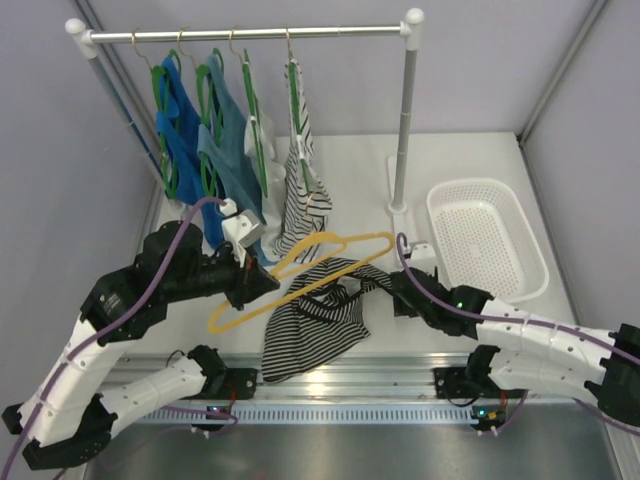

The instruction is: Place the tank top on the hanger

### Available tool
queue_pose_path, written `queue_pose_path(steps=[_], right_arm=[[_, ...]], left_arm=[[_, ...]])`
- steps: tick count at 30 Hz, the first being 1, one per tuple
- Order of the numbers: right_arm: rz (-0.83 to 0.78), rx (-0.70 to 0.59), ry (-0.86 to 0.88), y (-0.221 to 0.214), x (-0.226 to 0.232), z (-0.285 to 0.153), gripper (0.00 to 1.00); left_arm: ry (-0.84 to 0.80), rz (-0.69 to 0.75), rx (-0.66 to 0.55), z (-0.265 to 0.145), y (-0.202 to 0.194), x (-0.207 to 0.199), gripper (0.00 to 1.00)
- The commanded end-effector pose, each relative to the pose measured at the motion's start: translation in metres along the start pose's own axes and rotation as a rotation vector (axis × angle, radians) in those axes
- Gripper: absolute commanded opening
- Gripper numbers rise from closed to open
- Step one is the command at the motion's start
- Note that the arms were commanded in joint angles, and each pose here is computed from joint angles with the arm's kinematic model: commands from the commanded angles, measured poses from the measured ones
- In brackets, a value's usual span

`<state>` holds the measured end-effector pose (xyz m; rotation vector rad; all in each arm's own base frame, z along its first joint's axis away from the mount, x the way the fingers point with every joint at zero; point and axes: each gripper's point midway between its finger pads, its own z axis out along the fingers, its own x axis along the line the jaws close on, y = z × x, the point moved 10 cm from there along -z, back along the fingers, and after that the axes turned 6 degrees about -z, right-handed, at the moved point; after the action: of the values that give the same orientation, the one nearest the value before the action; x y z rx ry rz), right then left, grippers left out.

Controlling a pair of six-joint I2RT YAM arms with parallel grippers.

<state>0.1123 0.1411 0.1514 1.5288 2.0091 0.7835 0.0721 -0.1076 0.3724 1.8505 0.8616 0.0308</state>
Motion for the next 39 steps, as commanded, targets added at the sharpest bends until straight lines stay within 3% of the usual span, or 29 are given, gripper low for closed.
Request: queue_pose_path(steps=[1,9,25,35,39], right_arm=[[0.029,-0.136,-0.038,0.008,0.005,0.0,0.56],[0.01,-0.122,-0.084,-0.01,0.01,0.013,0.55],[-0.079,-0.111,-0.19,-0.003,0.021,0.026,0.46],[-0.073,-0.125,-0.219,0.012,0.017,0.03,0.06],[-0.059,-0.145,-0.212,0.03,0.018,0.02,0.01]], left_arm=[[0.062,-0.018,-0.01,-0.001,0.001,0.003,0.0],[0.094,-0.036,0.003,0.0,0.0,0.006,0.0],[0.047,-0.05,0.065,0.004,-0.012,0.005,0.0],[0.024,-0.067,0.114,0.005,-0.02,0.005,0.0],[-0.008,-0.075,0.143,0.008,-0.026,0.005,0.0]])
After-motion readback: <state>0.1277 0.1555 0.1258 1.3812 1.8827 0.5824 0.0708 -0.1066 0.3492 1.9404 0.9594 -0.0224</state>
